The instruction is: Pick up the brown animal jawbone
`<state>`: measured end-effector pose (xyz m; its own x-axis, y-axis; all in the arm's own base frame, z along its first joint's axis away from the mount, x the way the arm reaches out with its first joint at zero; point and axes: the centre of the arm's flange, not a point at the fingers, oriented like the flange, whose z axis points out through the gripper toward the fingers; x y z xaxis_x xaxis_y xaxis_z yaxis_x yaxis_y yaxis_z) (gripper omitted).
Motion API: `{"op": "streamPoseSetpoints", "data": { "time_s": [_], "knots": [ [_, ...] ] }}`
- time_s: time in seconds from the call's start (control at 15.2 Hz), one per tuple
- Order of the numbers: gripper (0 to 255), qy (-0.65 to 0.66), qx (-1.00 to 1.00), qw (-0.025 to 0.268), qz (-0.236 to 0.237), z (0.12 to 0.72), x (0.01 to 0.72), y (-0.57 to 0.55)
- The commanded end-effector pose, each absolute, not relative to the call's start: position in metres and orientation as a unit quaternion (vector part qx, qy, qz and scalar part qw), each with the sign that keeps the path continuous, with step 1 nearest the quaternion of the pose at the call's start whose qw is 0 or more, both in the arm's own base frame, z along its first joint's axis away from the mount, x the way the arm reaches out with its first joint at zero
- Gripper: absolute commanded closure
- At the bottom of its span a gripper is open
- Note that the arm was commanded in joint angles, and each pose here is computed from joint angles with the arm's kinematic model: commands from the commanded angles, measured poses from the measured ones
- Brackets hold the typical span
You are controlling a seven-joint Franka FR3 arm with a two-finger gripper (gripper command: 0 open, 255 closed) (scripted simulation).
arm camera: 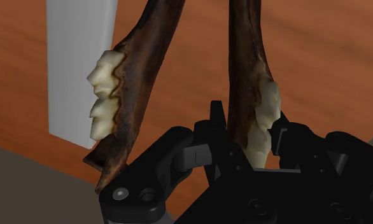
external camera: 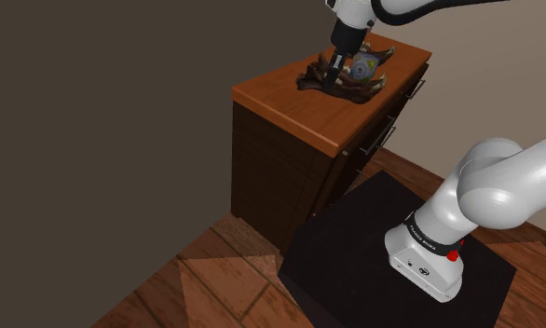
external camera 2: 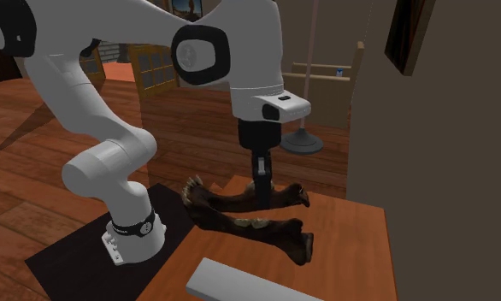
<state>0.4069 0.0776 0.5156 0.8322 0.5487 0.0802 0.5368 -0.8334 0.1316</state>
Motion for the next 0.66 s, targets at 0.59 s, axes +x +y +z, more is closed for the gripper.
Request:
{"op": "streamPoseSetpoints", "data": {
  "time_s": [0.59],
  "knots": [
    [255, 0.284, 0.956, 0.052, 0.057, 0.565, 0.407, 0.078]
  ]
}}
